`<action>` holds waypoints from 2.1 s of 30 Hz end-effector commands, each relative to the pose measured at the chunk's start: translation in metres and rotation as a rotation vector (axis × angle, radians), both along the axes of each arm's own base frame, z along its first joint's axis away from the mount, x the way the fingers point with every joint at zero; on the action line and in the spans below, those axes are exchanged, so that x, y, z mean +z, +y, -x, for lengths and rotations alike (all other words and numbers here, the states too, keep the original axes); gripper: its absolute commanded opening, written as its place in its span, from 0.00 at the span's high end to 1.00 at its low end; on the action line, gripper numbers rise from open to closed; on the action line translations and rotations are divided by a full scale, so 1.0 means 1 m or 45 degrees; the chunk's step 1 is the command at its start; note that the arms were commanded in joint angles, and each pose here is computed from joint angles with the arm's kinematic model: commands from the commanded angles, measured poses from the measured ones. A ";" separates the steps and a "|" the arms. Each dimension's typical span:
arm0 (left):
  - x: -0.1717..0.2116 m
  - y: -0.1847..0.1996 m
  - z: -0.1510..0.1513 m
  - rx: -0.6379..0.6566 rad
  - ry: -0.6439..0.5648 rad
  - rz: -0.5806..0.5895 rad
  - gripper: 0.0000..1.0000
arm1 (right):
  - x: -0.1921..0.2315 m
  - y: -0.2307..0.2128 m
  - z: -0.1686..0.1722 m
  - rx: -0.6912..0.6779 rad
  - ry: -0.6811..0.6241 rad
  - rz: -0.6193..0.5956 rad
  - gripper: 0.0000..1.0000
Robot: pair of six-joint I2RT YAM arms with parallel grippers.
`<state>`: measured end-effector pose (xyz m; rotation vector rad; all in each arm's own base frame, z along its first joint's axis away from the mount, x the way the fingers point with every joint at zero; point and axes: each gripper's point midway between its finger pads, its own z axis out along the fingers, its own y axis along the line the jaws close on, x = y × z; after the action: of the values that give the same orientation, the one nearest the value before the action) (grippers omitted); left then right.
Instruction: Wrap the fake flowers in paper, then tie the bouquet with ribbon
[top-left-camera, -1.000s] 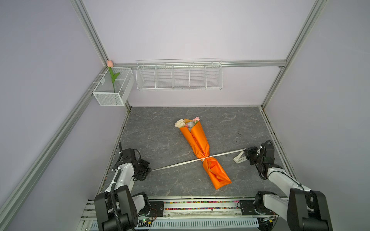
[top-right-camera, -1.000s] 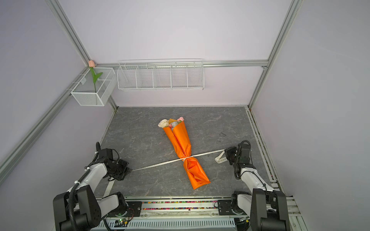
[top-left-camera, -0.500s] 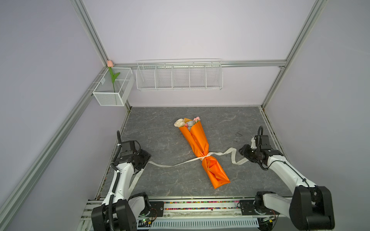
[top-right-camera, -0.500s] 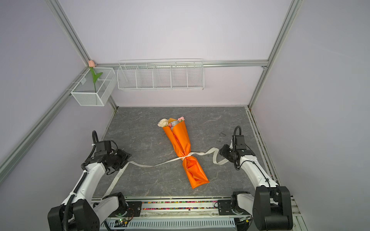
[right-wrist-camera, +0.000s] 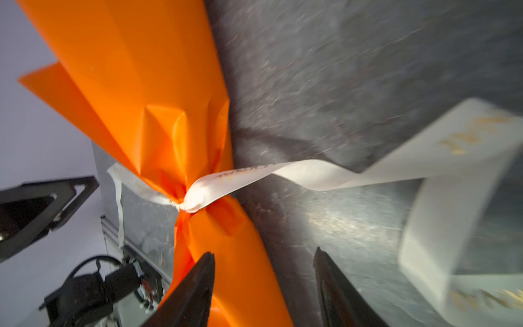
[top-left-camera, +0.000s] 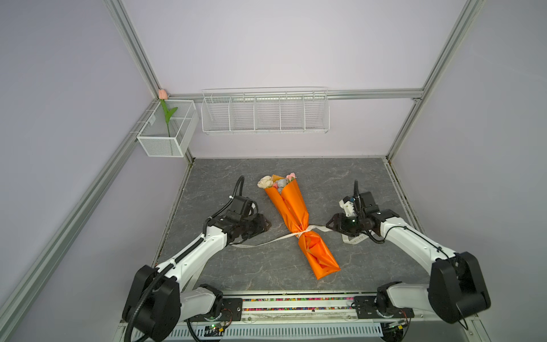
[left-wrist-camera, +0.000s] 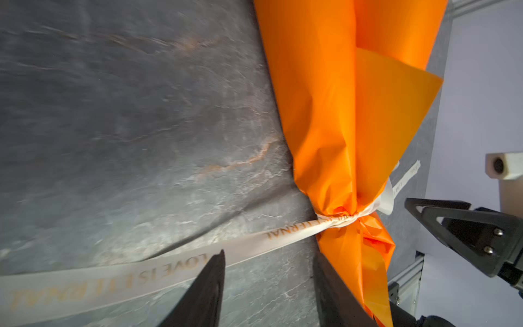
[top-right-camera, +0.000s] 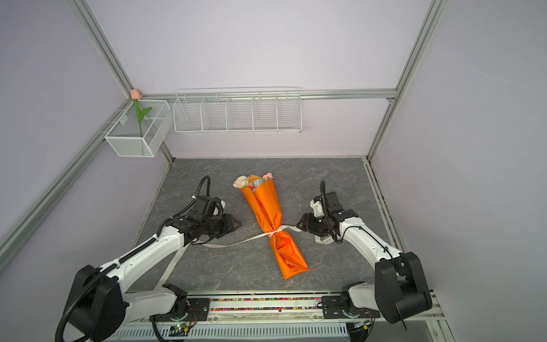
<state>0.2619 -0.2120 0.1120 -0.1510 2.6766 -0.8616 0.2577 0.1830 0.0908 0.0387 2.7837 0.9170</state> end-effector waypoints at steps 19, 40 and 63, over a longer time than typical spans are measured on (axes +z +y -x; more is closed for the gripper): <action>-0.007 0.014 0.005 0.212 0.036 0.039 0.38 | -0.016 0.002 0.009 -0.292 0.029 0.117 0.36; -0.010 0.103 0.024 0.690 -0.043 0.051 0.20 | -0.039 -0.141 0.027 -1.424 0.341 0.311 0.29; -0.038 0.056 0.019 0.599 0.285 0.221 0.20 | -0.081 -0.116 0.004 -1.482 0.525 0.163 0.71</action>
<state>0.2352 -0.1412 0.0617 -0.8821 2.6050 -0.8313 0.2563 0.0714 0.0217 1.6526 2.4447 0.4401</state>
